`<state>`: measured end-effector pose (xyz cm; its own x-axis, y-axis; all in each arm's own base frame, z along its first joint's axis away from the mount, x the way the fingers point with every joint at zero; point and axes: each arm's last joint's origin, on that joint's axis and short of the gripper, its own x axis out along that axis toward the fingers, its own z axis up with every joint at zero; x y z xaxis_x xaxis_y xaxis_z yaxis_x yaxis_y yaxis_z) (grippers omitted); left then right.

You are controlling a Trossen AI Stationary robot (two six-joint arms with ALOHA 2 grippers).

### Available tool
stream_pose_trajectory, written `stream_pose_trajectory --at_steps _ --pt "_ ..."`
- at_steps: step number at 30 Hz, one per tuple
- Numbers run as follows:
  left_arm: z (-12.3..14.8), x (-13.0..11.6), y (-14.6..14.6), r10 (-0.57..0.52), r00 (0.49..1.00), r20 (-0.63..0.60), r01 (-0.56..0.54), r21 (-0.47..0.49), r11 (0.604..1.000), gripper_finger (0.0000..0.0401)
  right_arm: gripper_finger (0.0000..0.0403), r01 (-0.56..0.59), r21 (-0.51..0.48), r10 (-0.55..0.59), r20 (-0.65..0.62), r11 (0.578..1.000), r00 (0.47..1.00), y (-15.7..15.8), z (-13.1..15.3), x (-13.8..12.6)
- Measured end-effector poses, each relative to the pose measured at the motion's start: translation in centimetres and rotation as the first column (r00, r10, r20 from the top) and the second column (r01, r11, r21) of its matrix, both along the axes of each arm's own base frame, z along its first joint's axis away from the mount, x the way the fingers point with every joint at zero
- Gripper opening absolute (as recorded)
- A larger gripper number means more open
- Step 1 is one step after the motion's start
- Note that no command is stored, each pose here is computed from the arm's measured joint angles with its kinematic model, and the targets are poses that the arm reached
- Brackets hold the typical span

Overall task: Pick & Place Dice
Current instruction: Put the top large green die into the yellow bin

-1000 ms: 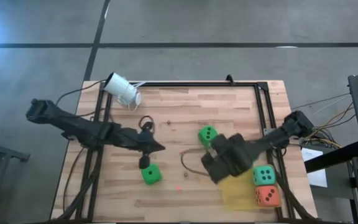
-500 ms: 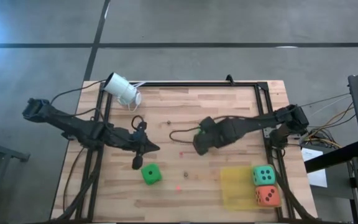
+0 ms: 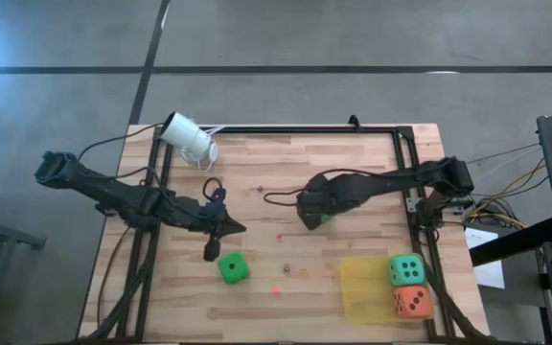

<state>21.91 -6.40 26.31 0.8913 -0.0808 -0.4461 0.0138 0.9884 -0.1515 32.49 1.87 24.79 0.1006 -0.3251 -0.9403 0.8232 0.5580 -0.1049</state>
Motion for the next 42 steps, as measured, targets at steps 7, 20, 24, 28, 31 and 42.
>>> stream_pose_trajectory --at_steps 7,20,24,28,31,42 --pt "0.0 0.0 0.0 0.001 1.000 -0.003 -0.001 0.000 1.000 0.0006 0.0400 0.004 0.002 -0.004 0.000 1.000 1.000 -0.6 -1.4 -0.1" --pt "-0.1 0.0 0.0 0.001 1.000 -0.010 -0.001 0.000 1.000 0.0006 0.0400 -0.054 0.044 0.053 0.024 0.998 0.998 -1.1 -3.5 -0.1" --pt "-0.1 0.0 0.0 0.002 1.000 -0.010 -0.002 0.000 1.000 0.0006 0.0400 -0.052 0.043 0.051 0.010 0.998 0.999 -1.3 -3.6 -0.3" --pt "-0.1 0.0 0.0 0.001 1.000 -0.010 -0.001 0.000 1.000 0.0006 0.0400 -0.044 0.035 0.043 0.006 0.998 0.999 -1.6 -3.7 -0.3" --pt "-0.1 0.0 0.0 0.001 1.000 -0.010 -0.001 0.000 1.000 0.0006 0.0400 -0.040 0.035 0.040 0.004 0.999 0.999 -1.7 -3.8 -0.4" --pt "-0.1 0.0 0.0 0.008 1.000 -0.011 -0.008 -0.014 1.000 0.0006 0.0400 -0.044 0.050 0.042 0.041 0.998 0.998 -1.7 -5.2 -0.4"
